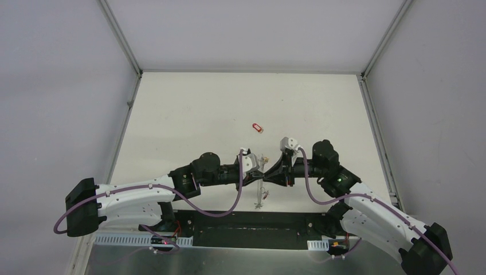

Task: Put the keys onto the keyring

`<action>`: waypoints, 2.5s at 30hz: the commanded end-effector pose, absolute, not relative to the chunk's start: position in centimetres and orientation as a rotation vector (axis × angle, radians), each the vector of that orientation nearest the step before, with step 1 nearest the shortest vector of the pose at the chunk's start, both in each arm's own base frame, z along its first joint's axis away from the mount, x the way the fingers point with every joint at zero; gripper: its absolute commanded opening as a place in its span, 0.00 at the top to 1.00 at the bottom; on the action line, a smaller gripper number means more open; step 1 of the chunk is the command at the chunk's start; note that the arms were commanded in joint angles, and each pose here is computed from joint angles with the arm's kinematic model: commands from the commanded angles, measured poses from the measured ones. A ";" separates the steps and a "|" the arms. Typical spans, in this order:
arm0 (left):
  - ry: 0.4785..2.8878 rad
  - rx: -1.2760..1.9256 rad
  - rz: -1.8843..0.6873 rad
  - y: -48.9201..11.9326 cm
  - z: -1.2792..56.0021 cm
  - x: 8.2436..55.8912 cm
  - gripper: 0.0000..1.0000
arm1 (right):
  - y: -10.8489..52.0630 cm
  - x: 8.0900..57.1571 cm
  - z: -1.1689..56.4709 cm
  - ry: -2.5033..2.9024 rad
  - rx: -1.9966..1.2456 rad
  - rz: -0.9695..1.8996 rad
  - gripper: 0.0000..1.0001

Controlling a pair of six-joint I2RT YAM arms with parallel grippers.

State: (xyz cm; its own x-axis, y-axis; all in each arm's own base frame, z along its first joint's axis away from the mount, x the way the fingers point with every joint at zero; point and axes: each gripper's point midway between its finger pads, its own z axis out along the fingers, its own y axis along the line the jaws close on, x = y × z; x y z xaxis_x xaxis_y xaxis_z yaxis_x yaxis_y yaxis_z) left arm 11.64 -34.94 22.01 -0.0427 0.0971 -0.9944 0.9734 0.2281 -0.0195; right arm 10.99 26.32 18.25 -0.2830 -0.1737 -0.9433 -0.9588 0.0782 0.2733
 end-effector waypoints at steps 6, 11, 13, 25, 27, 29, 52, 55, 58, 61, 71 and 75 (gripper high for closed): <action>1.267 1.035 -1.085 -35.8 26.9 11.1 1.00 | 26.9 11.5 19.4 1.483 -1.178 1.247 1.00; 1.310 0.959 -1.071 -35.3 27.2 11.9 0.91 | 26.7 11.6 19.3 1.494 -1.162 1.241 1.00; 1.347 0.907 -1.071 -35.0 27.4 12.3 0.74 | 26.6 11.6 19.3 1.493 -1.158 1.237 1.00; 1.499 0.726 -1.050 -34.0 28.2 14.2 0.31 | 25.7 12.3 18.1 1.568 -1.114 1.155 1.00; 1.593 0.605 -1.021 -33.3 27.9 15.9 0.23 | 25.5 12.1 17.8 1.580 -1.116 1.156 1.00; 1.660 0.563 -1.008 -32.9 27.5 17.3 0.22 | 25.3 11.8 17.9 1.575 -1.108 1.160 1.00; 2.465 0.502 -0.632 -38.2 10.9 35.9 0.40 | 20.6 9.3 18.9 1.764 -0.878 1.098 1.00; 2.468 0.519 -0.596 -38.5 9.6 37.9 0.43 | 20.6 9.2 18.8 1.777 -0.892 1.102 1.00; 2.462 0.517 -0.562 -38.2 8.8 39.6 0.49 | 20.6 9.1 18.8 1.779 -0.900 1.104 1.00; 2.442 0.525 -0.524 -38.0 8.5 40.9 0.50 | 20.5 9.0 18.7 1.779 -0.897 1.103 1.00; 2.424 0.525 -0.449 -37.3 7.1 43.6 0.53 | 20.5 9.0 18.7 1.780 -0.893 1.103 1.00; 2.417 0.528 -0.446 -37.5 6.6 44.2 0.56 | 20.5 9.0 18.6 1.782 -0.895 1.103 1.00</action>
State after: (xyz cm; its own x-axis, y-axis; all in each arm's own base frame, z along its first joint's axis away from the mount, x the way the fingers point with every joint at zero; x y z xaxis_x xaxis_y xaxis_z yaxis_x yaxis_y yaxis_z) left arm 42.57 -37.38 5.98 -0.7601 0.2564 -0.5971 0.4583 0.8630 -0.2128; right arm 8.83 20.12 15.67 -0.4468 -0.1935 -0.8734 -0.8533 0.3855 0.3511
